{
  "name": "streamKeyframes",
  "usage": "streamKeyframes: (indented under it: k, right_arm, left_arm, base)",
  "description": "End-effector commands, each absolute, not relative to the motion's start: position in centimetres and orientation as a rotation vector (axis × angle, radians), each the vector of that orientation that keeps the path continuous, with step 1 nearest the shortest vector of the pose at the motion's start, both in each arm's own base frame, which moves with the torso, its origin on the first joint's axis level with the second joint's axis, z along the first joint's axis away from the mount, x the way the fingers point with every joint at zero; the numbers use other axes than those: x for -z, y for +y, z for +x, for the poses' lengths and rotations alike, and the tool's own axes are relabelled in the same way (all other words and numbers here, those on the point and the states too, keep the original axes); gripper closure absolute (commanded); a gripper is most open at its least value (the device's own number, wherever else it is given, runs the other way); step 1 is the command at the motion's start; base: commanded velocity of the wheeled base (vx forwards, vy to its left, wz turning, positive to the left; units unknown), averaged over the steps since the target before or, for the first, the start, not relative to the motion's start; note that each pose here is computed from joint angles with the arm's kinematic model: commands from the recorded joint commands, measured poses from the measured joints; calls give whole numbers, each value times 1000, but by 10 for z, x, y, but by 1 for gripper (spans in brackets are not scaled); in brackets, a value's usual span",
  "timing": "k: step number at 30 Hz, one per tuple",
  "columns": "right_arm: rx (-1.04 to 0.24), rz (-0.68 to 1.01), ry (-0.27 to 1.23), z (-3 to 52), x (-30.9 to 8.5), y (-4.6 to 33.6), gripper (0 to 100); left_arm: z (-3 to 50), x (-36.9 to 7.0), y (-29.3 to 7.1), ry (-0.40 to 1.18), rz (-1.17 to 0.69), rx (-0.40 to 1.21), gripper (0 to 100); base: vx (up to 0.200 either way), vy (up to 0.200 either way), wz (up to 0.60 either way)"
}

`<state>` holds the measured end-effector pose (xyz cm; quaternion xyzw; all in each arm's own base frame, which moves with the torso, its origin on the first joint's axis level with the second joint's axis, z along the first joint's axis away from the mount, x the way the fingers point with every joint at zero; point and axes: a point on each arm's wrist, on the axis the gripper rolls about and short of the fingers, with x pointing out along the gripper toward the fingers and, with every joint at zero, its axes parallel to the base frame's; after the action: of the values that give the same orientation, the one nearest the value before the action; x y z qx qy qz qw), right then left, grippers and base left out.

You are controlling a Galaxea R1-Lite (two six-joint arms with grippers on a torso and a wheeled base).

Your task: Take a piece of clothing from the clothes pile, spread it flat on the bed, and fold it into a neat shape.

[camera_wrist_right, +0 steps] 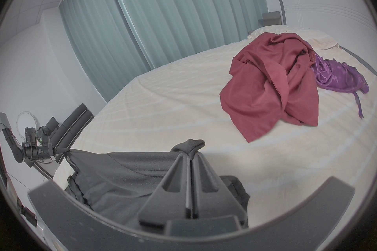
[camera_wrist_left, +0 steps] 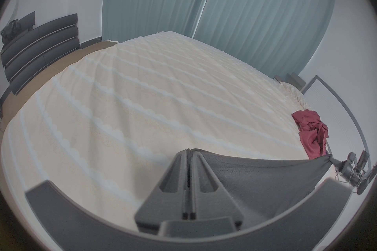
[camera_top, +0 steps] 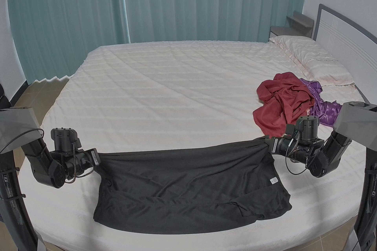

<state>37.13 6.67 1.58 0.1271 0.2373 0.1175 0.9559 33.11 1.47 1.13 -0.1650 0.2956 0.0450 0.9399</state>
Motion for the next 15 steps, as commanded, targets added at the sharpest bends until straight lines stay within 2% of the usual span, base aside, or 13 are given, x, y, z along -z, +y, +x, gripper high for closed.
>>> streamKeyframes:
  k: [1, 15]
  right_arm:
    - [-242, 256, 499, 356, -22, 65, 100]
    - [-245, 204, 625, 309, 1, 60, 100]
  left_arm:
    - [320, -7, 14, 623, -325, -89, 100]
    - [292, 9, 8, 727, -289, -73, 100]
  base:
    - [0, 0, 0]
    - [0, 0, 0]
